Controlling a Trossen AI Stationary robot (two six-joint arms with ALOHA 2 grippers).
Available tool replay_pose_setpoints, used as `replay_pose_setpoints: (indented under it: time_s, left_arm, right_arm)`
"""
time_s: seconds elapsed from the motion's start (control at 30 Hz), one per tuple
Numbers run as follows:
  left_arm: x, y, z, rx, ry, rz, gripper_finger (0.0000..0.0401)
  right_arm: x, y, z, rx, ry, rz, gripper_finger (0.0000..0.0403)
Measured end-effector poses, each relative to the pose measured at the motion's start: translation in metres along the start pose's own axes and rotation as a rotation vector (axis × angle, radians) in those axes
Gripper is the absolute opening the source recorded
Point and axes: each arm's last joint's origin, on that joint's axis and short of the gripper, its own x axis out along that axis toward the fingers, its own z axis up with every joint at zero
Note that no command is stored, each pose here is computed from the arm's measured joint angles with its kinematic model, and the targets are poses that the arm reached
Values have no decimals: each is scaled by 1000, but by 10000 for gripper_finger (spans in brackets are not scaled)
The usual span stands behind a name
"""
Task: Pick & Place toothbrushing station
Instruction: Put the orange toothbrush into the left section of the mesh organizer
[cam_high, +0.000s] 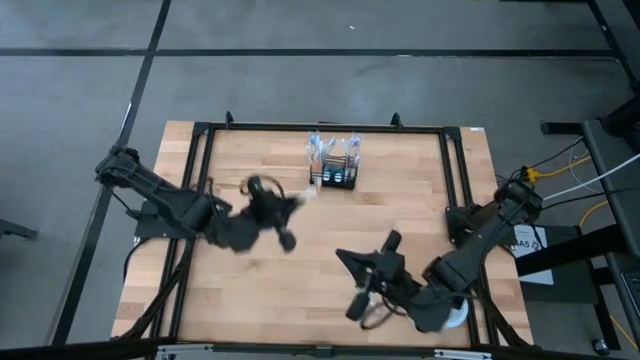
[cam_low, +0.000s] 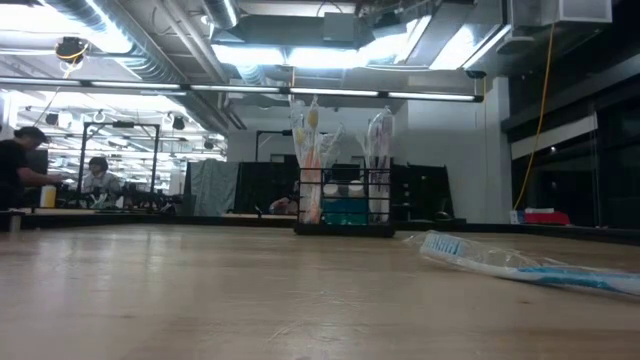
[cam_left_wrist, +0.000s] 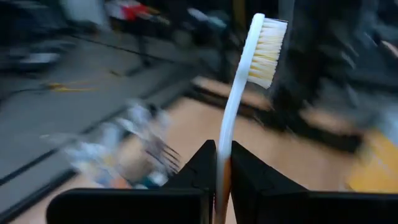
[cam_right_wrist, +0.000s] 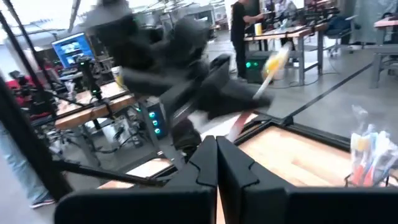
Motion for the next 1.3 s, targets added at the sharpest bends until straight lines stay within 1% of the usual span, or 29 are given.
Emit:
replay_pose_setpoints:
  time_s: [0.03, 0.1, 0.2, 0.3, 0.33, 0.43, 0.5, 0.57, 0.67, 0.77, 0.9, 1.0, 1.07, 1.2, 1.3]
  left_arm:
    - [3, 7, 1, -43, -38, 37, 18]
    - [11, 22, -1, -149, -112, 57, 18]
    - [22, 42, -21, -258, -235, 2, 18]
    - [32, 67, -45, -364, -380, -27, 18]
    - [35, 76, -54, -379, -422, -33, 18]
    - [49, 100, -76, -387, -510, -61, 18]
    - [62, 114, -88, -374, -527, -61, 18]
    - [78, 125, -95, -362, -539, -41, 18]
    - [105, 137, -101, -340, -575, -46, 18]
    - [135, 145, -110, -328, -594, -37, 18]
    - [171, 154, -126, -332, -625, -45, 18]
    - [194, 157, -137, -330, -593, -27, 18]
    - [207, 156, -138, -317, -594, -26, 18]
    - [219, 154, -148, -307, -571, 11, 18]
    - [216, 153, -153, -293, -556, 58, 18]
  right_arm:
    - [-5, 1, -1, 3, 0, 2, 0]
    - [-16, 4, -2, 6, -3, 3, 0]
    - [-33, 7, -4, 9, -14, -1, 0]
    - [-52, 10, -5, 6, -22, 1, 0]
    - [-59, 11, -5, 5, -20, 12, 0]
    - [-79, 13, -5, 25, -6, 60, 0]
    - [-90, 12, -7, 53, -1, 70, 0]
    - [-99, 10, -10, 85, -4, 65, 0]
    - [-107, 9, -13, 134, 0, 72, 0]
    - [-109, 9, -14, 148, 6, 79, 0]
    - [-108, 8, -14, 164, -18, 46, 0]
    - [-110, 7, -13, 171, -41, 20, 0]
    - [-111, 7, -13, 185, -43, 21, 0]
    - [-111, 7, -12, 205, -42, 21, 0]
    - [-111, 7, -12, 208, -42, 21, 0]
